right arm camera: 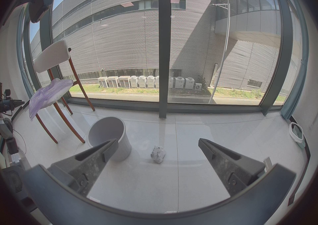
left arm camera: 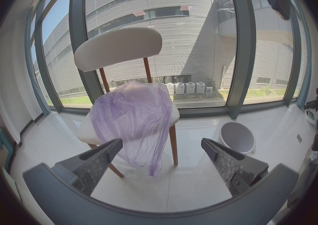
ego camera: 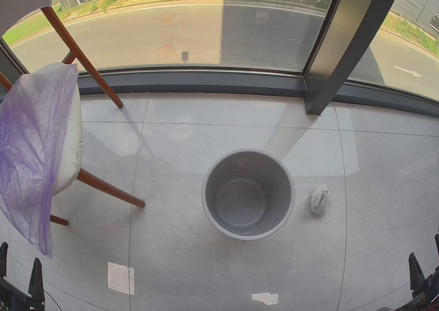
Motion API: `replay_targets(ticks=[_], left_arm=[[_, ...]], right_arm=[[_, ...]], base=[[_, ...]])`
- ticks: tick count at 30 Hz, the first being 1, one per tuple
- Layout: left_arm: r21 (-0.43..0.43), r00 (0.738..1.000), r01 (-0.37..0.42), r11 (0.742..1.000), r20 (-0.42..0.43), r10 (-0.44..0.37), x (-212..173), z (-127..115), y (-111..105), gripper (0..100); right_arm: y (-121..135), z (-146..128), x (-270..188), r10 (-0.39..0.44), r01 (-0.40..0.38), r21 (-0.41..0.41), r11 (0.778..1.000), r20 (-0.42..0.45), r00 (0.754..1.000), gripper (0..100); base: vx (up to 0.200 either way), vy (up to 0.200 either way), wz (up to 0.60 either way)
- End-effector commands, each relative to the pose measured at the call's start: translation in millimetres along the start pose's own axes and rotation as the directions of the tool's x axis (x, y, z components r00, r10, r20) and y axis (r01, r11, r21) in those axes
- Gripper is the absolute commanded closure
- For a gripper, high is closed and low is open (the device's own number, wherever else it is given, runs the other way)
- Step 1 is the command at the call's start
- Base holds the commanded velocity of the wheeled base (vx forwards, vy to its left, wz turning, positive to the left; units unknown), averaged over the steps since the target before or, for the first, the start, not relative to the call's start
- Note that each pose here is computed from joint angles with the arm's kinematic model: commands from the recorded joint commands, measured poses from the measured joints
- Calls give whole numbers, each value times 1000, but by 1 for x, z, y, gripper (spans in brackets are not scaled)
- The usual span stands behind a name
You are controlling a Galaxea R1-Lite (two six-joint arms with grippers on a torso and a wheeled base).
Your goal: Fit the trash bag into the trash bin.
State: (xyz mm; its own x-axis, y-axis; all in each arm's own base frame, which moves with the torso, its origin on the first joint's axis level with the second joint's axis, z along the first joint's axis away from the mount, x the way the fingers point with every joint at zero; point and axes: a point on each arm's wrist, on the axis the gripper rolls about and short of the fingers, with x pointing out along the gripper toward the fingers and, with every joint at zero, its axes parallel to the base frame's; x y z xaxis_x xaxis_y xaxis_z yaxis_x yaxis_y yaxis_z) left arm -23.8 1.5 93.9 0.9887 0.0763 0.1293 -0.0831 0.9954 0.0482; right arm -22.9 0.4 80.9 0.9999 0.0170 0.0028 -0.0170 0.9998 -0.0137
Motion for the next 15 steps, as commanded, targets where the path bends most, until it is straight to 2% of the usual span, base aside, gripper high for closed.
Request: replay_targets(ticks=[1, 5, 9, 11, 15], left_arm=[[32, 1000, -12, 999, -9, 12, -1, -6, 0, 0], [52, 1000, -8, 999, 26, 6, -1, -2, 0, 0], [40, 983, 26, 999, 183, -32, -3, 15, 0, 0], [53, 976, 58, 997, 209, -67, -5, 22, 0, 0], [56, 974, 66, 996, 214, -76, -10, 37, 1, 0]], right_arm=[[0, -5, 0, 0, 0, 0, 1000, 0, 1000, 0], [0, -5, 0, 0, 0, 0, 1000, 0, 1000, 0], [0, -5, 0, 0, 0, 0, 1000, 0, 1000, 0], [0, -5, 0, 0, 0, 0, 1000, 0, 1000, 0], [0, -5, 0, 0, 0, 1, 1000, 0, 1000, 0]], base=[[0, 0, 0], [0, 0, 0], [0, 0, 0], [0, 0, 0], [0, 0, 0]])
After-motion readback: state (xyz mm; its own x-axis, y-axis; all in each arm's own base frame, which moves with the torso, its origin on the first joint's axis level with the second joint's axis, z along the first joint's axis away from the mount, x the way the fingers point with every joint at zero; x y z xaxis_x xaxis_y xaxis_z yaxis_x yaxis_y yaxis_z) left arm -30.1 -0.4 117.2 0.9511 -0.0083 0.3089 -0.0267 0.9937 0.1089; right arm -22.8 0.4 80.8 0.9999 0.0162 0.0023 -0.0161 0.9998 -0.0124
